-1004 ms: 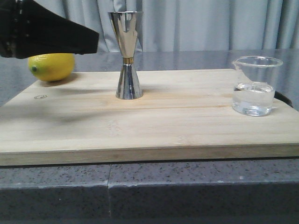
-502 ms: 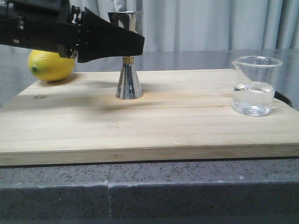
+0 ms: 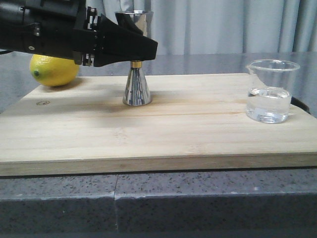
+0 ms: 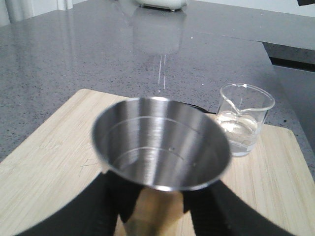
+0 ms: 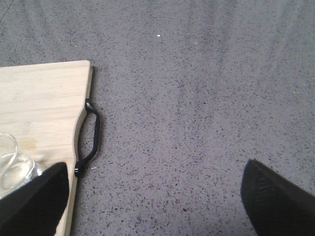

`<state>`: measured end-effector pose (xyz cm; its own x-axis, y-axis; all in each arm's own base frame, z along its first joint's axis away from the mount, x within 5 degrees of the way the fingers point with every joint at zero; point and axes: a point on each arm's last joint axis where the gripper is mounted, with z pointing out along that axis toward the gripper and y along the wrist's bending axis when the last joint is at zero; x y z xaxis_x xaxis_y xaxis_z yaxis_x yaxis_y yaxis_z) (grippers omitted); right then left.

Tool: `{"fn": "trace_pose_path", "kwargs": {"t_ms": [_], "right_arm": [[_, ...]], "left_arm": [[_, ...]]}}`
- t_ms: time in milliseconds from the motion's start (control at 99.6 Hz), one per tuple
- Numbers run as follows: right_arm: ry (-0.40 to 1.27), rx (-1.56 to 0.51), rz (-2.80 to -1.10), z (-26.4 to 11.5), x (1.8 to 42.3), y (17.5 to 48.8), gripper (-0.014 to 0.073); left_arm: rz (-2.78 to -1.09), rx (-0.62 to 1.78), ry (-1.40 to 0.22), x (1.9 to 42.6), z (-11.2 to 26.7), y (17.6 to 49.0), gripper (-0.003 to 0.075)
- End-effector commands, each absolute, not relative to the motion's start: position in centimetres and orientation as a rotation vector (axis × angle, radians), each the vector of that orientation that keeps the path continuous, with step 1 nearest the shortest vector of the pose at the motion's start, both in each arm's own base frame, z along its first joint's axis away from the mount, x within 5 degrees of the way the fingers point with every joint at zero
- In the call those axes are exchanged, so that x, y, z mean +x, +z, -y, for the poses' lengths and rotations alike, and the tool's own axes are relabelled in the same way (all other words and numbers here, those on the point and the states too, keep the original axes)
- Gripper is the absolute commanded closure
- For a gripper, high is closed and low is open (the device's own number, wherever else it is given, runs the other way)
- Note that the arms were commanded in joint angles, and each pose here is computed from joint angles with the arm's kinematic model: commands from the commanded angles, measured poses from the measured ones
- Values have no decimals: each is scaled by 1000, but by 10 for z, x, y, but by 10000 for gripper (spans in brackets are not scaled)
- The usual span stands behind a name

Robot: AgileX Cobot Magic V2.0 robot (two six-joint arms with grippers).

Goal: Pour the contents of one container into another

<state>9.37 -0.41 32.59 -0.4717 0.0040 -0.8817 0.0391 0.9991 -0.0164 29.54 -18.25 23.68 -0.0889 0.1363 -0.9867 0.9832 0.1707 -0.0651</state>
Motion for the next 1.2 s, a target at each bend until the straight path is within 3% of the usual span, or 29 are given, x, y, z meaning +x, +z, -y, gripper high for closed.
{"fn": "trace_pose_path", "kwargs": {"t_ms": [0, 231, 663, 994, 1195], "right_arm": [[-52, 26, -1972, 5, 98, 341, -26], [-52, 25, -1969, 5, 98, 342, -26], [-1, -62, -1905, -2, 106, 349, -26], [98, -246, -2056, -18, 140, 378, -22], [140, -522, -2202, -47, 166, 386, -22]], "left_arm": [[-1315, 1094, -1119, 292, 186, 267, 493], [-1220, 1113, -1192, 287, 188, 277, 495], [-1194, 1107, -1191, 293, 189, 291, 498], [-1206, 1104, -1182, 294, 189, 289, 498], [-1206, 1104, -1182, 294, 189, 289, 498]]}}
